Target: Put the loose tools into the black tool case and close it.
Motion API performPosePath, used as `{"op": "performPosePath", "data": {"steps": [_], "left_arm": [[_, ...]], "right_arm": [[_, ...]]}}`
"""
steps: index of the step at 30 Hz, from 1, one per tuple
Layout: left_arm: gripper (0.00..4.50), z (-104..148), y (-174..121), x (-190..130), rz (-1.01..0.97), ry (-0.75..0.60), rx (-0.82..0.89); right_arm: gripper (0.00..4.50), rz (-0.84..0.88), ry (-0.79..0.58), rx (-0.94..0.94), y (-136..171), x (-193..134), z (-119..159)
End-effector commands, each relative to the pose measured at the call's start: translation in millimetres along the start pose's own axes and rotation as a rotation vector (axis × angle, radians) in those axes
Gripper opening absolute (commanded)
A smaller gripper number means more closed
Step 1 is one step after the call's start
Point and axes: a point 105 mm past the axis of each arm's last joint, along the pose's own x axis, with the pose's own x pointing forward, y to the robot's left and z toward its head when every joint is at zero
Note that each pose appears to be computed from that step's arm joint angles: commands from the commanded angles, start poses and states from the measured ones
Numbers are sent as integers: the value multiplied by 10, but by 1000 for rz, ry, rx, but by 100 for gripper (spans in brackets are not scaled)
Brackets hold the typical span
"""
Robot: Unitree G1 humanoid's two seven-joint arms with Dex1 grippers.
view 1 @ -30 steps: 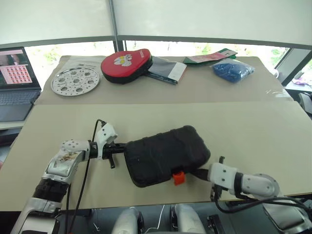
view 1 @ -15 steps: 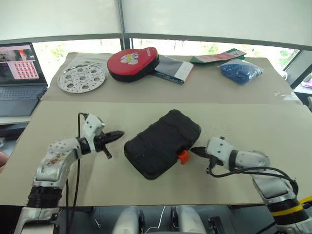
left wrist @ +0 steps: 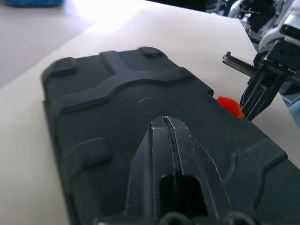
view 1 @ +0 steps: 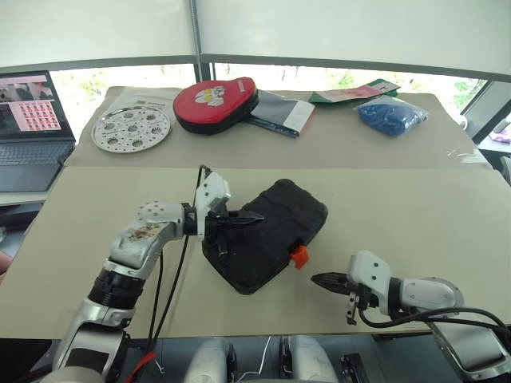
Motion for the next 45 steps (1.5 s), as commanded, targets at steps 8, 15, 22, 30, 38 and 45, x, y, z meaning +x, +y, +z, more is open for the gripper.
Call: {"op": "performPosePath", "data": {"steps": [8, 15, 22, 30, 38, 45], "left_arm": [[0, -63, 5, 130, 8, 46, 30], [0, -128, 8, 98, 15, 63, 17], [0, -150, 10, 86, 15, 70, 11], [0, -181, -21, 95, 7, 80, 2], [0, -236, -36, 89, -3, 103, -6], [0, -300, -80, 110, -28, 131, -2]], "right_arm": [[2, -3, 11, -60, -66, 81, 58], [2, -10, -19, -83, -145, 152, 154], [2, -18, -83, -94, -167, 190, 279], [2, -48, -173, -108, -235, 165, 475], [2, -17, -231, -94, -200, 95, 610], [2, -35, -228, -89, -228, 91, 600]]}}
